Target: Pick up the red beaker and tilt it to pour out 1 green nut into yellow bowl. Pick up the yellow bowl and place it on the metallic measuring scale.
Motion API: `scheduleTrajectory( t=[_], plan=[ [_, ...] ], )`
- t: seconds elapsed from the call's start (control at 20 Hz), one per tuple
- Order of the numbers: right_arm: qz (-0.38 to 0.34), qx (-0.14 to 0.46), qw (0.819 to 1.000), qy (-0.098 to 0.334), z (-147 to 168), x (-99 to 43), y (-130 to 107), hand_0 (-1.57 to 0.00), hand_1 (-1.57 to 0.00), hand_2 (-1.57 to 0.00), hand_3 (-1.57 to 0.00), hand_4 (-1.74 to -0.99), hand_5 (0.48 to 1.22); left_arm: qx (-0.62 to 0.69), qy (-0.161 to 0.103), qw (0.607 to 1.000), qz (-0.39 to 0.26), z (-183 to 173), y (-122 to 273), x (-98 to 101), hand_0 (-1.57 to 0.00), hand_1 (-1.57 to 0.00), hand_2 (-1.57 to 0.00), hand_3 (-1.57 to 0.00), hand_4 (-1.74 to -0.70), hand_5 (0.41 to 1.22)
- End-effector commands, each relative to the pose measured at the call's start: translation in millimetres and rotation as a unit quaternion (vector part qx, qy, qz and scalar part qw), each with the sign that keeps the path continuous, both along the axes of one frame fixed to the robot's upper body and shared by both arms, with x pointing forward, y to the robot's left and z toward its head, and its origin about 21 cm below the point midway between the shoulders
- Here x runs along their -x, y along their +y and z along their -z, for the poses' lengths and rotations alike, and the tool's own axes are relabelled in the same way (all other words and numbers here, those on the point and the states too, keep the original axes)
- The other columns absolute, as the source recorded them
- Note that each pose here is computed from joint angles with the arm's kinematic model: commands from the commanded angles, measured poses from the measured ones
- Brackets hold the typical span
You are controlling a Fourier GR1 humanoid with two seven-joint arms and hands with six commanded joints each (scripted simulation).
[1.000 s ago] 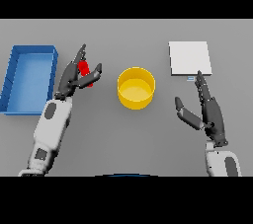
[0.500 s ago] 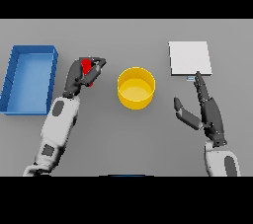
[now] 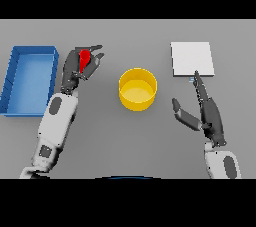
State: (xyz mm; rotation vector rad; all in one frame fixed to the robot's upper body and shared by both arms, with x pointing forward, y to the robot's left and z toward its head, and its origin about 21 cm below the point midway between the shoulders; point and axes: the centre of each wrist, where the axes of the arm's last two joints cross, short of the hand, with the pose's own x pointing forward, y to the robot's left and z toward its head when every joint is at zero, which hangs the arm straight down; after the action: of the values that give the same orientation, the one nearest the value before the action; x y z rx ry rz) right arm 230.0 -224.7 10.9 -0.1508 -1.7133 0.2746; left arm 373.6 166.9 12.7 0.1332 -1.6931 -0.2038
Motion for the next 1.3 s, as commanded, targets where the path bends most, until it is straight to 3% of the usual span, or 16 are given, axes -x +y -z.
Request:
scheduleTrajectory(
  t=[0.0,0.25,0.6,0.75,1.05,1.2,1.25],
  plan=[
    [0.005,0.002,1.0,-0.006,0,-0.8,-3,0.0,0.0,0.0,0.0,-1.25,0.672,-0.013,-0.004,1.0,0.004,-6,-2,-1.0,-1.55,-1.55,-1.55,-1.55,-1.72,1.097],
    [0.008,0.02,1.0,-0.006,-2,1.7,2,0.0,0.0,0.0,0.0,-1.243,0.691,-0.178,-0.017,0.981,0.074,-45,-11,-6.8,-1.56,-1.56,-1.56,-1.56,-1.73,1.121],
    [0.005,0.018,1.0,0.003,-1,7.6,1,0.0,0.0,0.0,0.0,-1.251,0.714,-0.295,-0.029,0.947,0.12,-53,-18,0.2,-1.57,-1.57,-1.57,-1.57,-1.74,1.112],
    [-0.001,0.015,1.0,-0.011,-5,10.9,0,0.0,0.0,0.0,0.0,-1.266,0.72,-0.422,-0.064,0.892,0.147,-65,-29,-6.5,-1.57,-1.57,-1.57,-1.57,-1.74,1.137],
    [0.0,0.007,1.0,-0.006,-3,7.1,1,0.0,0.0,0.0,0.0,-1.264,0.717,-0.598,-0.104,0.77,0.196,-80,-53,-20.0,-1.57,-1.57,-1.57,-1.57,-1.74,1.193],
    [0.004,0.0,1.0,-0.005,-3,6.6,3,0.0,0.0,0.0,0.0,-1.258,0.697,-0.668,-0.115,0.7,0.225,-85,-68,-27.3,-1.57,-1.57,-1.57,-1.57,-1.61,1.206],
    [0.007,0.003,1.0,-0.005,-3,7.3,2,0.0,0.0,0.0,0.0,-1.253,0.688,-0.697,-0.112,0.669,0.23,-87,-74,-29.0,-1.57,-1.57,-1.57,-1.57,-1.64,1.209]
  ],
)
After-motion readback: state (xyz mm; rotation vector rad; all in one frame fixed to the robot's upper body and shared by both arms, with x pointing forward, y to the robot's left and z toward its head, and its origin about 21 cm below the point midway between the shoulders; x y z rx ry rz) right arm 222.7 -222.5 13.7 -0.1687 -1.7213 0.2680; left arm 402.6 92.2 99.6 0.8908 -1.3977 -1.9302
